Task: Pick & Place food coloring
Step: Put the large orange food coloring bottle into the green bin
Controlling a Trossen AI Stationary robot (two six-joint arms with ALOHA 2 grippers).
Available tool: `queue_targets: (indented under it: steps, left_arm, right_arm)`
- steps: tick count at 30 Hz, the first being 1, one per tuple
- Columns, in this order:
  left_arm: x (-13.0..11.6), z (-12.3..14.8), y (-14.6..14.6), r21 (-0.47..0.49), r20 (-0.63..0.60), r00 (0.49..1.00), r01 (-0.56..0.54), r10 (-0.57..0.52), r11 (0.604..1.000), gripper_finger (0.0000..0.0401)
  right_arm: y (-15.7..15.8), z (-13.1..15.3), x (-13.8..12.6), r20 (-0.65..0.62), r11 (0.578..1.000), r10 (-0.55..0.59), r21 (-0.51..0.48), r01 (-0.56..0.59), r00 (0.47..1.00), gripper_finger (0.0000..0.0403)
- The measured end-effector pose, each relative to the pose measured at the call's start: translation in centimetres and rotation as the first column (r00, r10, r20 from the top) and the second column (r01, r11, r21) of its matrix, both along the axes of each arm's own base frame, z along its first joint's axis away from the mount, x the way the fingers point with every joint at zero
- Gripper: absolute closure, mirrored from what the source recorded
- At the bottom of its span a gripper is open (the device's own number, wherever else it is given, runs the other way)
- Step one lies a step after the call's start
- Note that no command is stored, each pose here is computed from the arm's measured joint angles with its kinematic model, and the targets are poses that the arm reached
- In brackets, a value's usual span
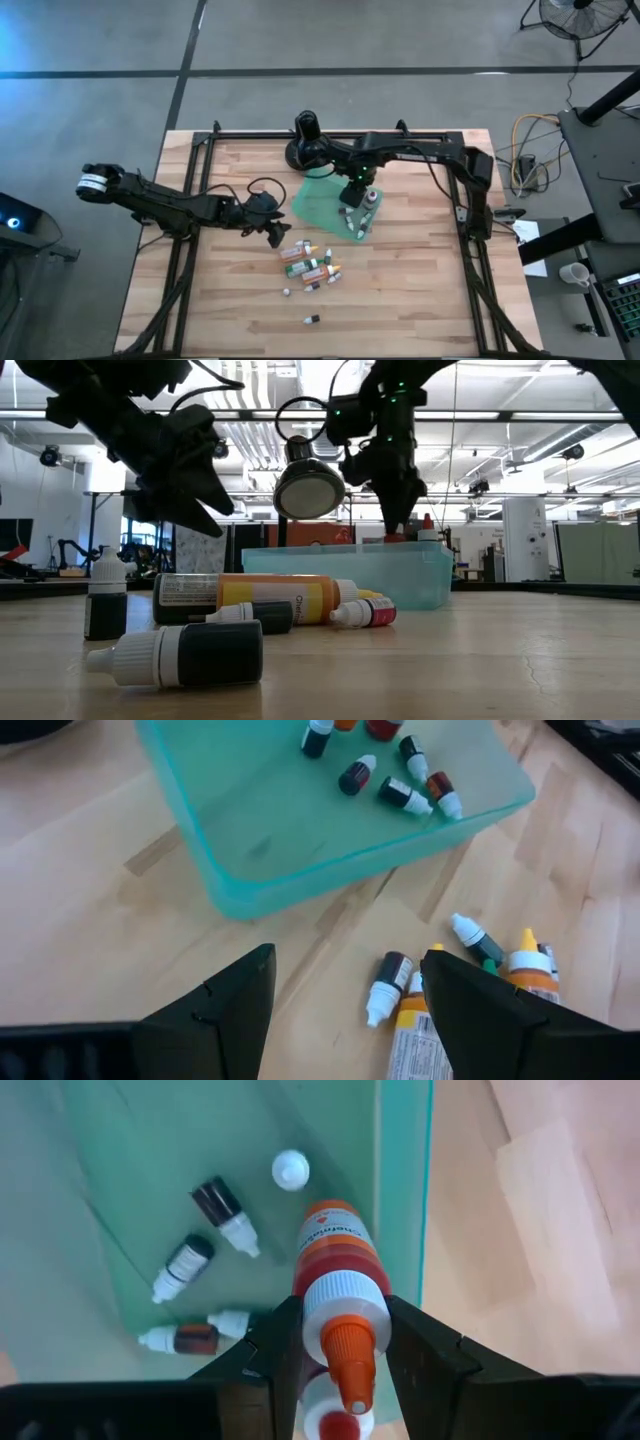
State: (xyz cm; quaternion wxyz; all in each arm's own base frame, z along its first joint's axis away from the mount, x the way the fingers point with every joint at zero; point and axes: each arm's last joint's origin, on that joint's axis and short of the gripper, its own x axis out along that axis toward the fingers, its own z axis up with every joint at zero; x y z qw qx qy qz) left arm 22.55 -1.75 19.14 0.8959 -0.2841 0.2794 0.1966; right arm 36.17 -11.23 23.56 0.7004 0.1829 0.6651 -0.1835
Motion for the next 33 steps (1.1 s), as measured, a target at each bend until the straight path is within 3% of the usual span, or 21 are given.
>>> queue_targets:
  steps: [10,33]
  left_arm:
    - [-0.3,-0.3,0.0,-0.028,-0.036,0.999,-0.022,0.021,0.999,0.0178]
    - [-0.3,-0.3,-0.1,-0.067,-0.036,0.999,-0.017,0.014,0.998,0.0178]
  right_arm:
    - [-0.1,-0.9,0.1,-0.08,0.999,0.044,0.027,-0.042,0.996,0.0284]
    - [-0.1,-1.2,0.3,-0.053,0.999,0.051,0.018,-0.05,0.997,0.0269]
